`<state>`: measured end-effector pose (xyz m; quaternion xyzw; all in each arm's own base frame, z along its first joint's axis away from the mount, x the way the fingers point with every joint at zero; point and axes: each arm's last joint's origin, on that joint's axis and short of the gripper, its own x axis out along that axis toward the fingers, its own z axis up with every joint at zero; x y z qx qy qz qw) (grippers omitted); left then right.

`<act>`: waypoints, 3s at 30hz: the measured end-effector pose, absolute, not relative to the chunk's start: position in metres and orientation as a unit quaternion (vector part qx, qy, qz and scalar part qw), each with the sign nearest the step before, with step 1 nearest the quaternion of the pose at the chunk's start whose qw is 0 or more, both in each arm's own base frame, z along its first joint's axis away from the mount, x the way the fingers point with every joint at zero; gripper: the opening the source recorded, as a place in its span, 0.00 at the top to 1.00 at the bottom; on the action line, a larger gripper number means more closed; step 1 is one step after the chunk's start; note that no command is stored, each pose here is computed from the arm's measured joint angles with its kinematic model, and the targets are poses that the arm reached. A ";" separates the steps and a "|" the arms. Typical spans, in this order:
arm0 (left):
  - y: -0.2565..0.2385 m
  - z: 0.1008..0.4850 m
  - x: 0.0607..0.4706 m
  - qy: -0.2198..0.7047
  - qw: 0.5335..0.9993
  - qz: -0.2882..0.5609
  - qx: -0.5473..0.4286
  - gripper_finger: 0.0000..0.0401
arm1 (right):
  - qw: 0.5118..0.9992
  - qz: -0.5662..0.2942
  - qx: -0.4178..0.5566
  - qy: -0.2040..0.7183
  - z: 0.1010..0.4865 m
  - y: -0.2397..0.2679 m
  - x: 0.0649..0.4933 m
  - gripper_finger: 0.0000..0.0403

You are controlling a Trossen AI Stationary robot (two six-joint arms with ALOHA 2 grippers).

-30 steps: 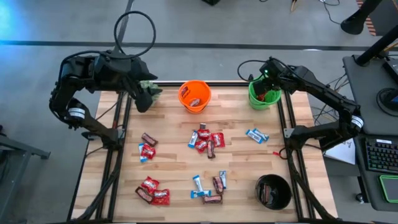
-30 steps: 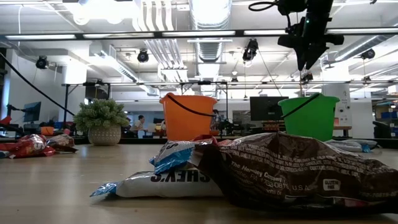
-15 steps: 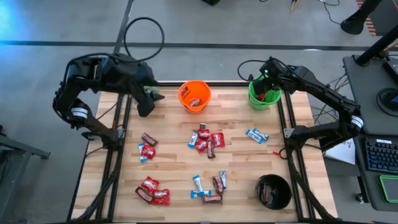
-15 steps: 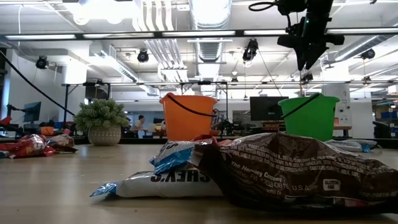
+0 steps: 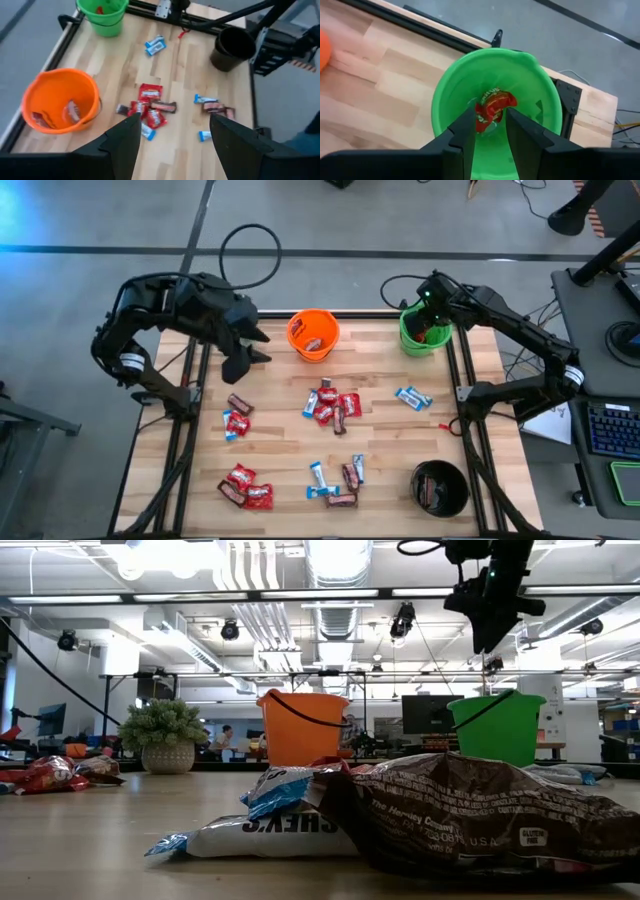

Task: Sort candy
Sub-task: Put the brown chocolate into the black bucket

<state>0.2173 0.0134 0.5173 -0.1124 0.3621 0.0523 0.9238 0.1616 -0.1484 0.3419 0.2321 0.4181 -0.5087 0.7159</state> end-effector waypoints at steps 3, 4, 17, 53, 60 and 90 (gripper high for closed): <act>0.013 0.518 0.218 0.357 0.924 0.056 -0.129 0.46 | 0.718 -0.507 0.242 0.411 0.342 -0.148 0.162 0.77; 0.013 0.518 0.219 0.354 0.924 0.058 -0.133 0.46 | 0.720 -0.503 0.246 0.410 0.342 -0.148 0.163 0.77; 0.016 0.497 0.259 0.398 0.912 0.046 -0.094 0.46 | 0.732 -0.483 0.228 0.423 0.342 -0.148 0.163 0.77; 0.011 0.506 0.232 0.402 0.915 0.030 -0.036 0.81 | 0.767 -0.458 0.176 0.413 0.349 -0.152 0.169 0.77; 0.016 0.509 0.228 0.397 0.912 0.102 0.022 0.81 | 0.838 -0.363 0.161 0.374 0.368 -0.152 0.177 0.77; 0.066 0.511 0.215 0.415 0.860 0.277 0.103 0.81 | 0.894 -0.327 0.108 0.285 0.351 -0.212 0.252 0.64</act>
